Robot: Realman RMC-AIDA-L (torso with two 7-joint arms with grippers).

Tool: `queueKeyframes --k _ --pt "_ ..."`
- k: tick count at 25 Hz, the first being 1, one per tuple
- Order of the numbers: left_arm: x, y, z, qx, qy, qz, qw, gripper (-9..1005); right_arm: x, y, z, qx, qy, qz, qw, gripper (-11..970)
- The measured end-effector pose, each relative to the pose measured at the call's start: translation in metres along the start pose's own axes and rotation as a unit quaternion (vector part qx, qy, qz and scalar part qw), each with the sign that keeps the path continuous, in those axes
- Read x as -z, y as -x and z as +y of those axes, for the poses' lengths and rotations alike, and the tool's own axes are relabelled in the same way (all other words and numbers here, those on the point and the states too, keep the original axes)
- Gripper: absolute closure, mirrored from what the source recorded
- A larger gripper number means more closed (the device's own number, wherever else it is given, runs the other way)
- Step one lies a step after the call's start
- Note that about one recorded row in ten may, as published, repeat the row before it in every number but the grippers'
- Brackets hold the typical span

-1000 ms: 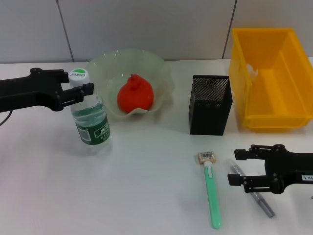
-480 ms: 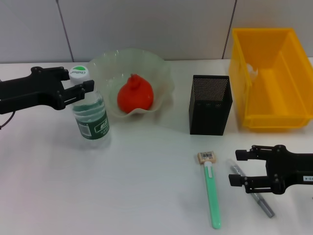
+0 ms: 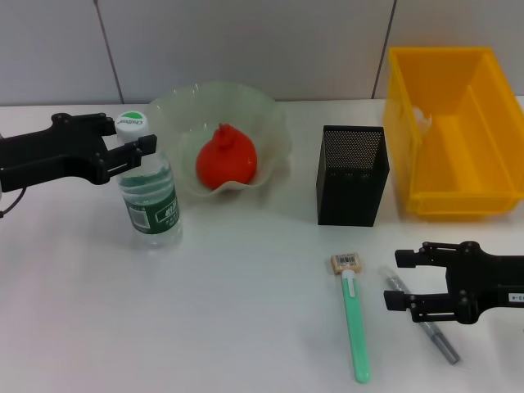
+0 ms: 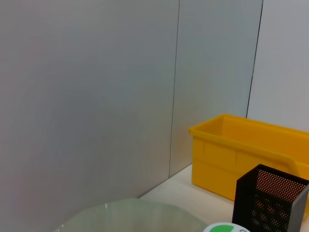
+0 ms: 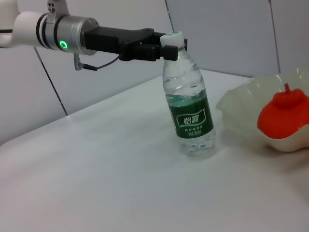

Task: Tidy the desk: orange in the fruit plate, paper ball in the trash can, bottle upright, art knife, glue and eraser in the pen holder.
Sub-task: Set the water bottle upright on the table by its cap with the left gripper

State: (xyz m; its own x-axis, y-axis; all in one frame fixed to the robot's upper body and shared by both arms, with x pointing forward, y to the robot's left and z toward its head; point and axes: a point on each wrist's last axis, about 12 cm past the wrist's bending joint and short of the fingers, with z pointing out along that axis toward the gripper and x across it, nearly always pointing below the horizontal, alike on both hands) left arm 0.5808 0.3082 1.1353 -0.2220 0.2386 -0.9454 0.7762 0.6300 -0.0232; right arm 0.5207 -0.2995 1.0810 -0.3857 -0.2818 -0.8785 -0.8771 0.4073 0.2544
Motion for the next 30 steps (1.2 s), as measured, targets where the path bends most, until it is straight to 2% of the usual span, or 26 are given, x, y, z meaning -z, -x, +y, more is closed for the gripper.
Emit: queueKeyframes --k 30 --pt "-0.0051 -0.0066 -0.0016 -0.001 -0.001 0.0 1.0 551 -0.0015 0.0007 0.0002 0.0 0.001 -0.002 1.0 175"
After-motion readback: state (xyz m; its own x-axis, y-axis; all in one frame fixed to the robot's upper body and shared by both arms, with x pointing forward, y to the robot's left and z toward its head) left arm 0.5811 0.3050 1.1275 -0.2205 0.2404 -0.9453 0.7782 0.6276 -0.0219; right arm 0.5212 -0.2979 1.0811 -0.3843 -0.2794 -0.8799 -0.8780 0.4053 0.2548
